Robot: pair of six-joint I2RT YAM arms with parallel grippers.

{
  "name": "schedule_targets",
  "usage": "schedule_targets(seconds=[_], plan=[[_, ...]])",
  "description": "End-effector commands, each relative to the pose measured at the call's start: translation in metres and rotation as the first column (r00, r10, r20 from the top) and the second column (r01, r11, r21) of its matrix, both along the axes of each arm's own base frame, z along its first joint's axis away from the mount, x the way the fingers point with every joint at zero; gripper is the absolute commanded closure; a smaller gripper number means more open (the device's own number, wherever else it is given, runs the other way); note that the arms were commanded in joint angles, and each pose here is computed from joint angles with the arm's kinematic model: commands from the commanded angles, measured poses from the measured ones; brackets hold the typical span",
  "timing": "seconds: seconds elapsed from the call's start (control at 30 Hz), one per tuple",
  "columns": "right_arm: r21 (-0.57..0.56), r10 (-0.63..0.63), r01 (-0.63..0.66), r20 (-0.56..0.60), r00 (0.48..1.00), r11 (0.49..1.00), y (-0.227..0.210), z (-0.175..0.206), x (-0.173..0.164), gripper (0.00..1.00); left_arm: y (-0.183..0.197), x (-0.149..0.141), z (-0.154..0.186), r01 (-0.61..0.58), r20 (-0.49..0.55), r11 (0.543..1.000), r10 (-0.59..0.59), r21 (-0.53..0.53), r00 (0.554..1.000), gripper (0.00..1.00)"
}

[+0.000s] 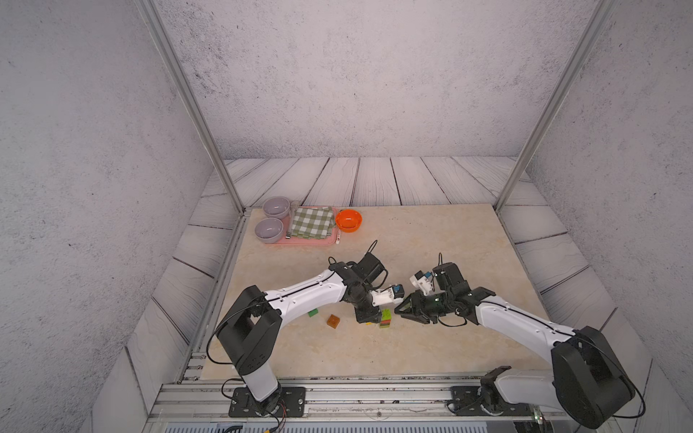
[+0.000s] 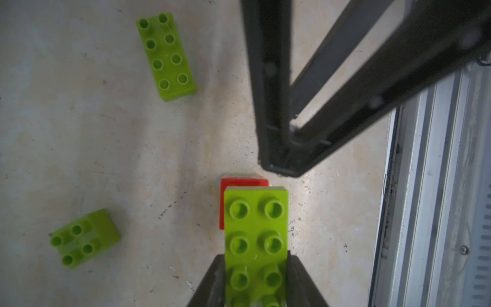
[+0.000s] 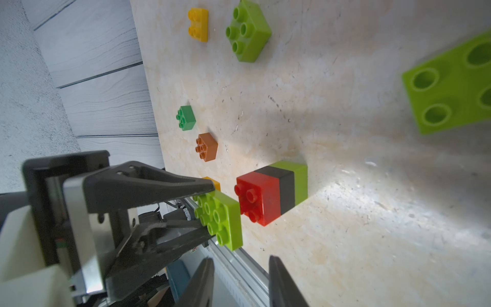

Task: Assemble the letter r with lego
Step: Assemble the lego brick with the lego brick.

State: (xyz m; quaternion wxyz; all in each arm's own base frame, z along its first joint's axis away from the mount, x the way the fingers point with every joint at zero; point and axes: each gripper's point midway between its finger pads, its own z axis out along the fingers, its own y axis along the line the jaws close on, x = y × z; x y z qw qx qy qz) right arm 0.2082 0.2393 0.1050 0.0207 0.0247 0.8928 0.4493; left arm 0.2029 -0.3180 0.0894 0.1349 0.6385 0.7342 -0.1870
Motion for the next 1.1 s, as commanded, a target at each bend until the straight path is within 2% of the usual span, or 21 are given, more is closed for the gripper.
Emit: schedule_targets(seconds=[0.0, 0.1, 0.23, 0.5, 1.07], plan=[[0.006, 0.020, -0.020, -0.002, 1.000, 1.000, 0.001, -0.006, -0.001, 0.50, 0.002, 0.002, -0.002, -0.028, -0.006, 1.000, 0.028, 0.005, 1.000, 1.00], [0.028, 0.033, -0.033, -0.007, 0.999, 0.999, 0.004, -0.008, -0.001, 0.43, 0.001, 0.002, -0.003, -0.020, -0.005, 1.000, 0.020, 0.006, 1.000, 1.00], [0.039, 0.043, -0.043, -0.011, 0.999, 0.998, 0.006, -0.010, -0.002, 0.41, 0.000, 0.003, -0.004, -0.009, -0.002, 1.000, 0.009, 0.009, 1.000, 1.00], [0.036, 0.043, -0.042, -0.043, 0.998, 0.998, 0.006, -0.022, -0.005, 0.41, 0.005, 0.000, -0.009, 0.042, 0.011, 0.998, -0.043, 0.043, 0.999, 1.00], [0.043, 0.054, -0.051, -0.057, 0.997, 0.998, 0.007, -0.025, -0.006, 0.42, -0.003, 0.010, -0.011, 0.042, 0.035, 0.998, -0.044, 0.050, 0.998, 1.00]])
